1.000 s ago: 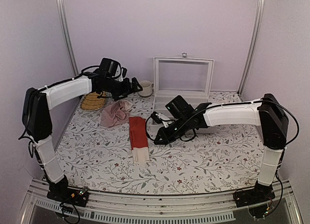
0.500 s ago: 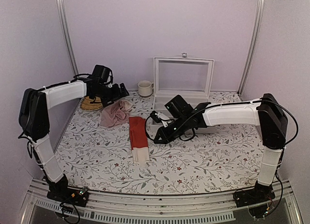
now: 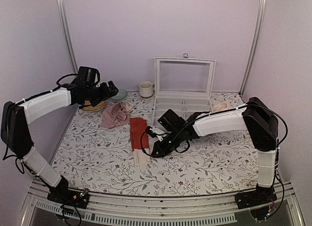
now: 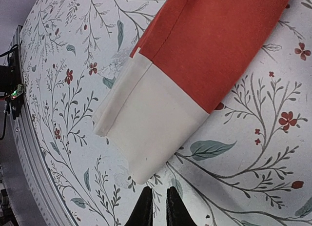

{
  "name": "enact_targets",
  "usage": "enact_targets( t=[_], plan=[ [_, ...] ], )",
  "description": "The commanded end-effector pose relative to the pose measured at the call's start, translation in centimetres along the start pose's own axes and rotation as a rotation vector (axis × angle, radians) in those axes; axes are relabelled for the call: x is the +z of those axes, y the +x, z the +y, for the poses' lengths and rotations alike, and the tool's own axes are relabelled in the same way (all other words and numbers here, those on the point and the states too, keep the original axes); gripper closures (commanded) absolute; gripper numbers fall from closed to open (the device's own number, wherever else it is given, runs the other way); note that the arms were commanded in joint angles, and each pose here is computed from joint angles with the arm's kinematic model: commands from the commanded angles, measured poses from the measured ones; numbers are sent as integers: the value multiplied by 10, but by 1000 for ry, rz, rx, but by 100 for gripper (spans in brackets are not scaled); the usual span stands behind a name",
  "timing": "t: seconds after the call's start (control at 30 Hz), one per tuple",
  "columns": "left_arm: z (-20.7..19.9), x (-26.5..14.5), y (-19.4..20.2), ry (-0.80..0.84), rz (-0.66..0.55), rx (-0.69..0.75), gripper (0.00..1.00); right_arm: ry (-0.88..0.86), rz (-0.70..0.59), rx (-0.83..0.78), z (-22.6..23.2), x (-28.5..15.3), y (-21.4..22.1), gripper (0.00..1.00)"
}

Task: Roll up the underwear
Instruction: Smooth out the underwear at the center of the board.

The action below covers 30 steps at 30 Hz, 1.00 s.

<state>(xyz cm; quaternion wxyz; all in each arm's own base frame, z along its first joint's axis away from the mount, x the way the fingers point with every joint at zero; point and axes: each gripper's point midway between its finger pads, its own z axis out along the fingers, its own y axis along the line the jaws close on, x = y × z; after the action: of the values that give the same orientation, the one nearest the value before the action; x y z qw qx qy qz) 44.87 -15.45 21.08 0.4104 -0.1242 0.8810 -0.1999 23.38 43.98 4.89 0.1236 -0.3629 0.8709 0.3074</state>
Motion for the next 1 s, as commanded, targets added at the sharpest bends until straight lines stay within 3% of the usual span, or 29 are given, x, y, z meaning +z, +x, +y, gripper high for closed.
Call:
enact_targets(
  t=[0.0, 0.5, 0.7, 0.97],
  plan=[
    [-4, -28, -20, 34, -108, -12, 0, 0, 78, -1, -4, 38, 29, 89],
    [9, -48, 9, 18, -19, -20, 0, -63, 112, -25, 28, 75, 32, 89],
    [13, -52, 27, 32, 24, -42, 0, -41, 92, -29, 30, 58, 33, 89],
    [16, -55, 44, 72, 42, -88, 0, 63, 1, -133, 31, 10, 32, 63]
  ],
)
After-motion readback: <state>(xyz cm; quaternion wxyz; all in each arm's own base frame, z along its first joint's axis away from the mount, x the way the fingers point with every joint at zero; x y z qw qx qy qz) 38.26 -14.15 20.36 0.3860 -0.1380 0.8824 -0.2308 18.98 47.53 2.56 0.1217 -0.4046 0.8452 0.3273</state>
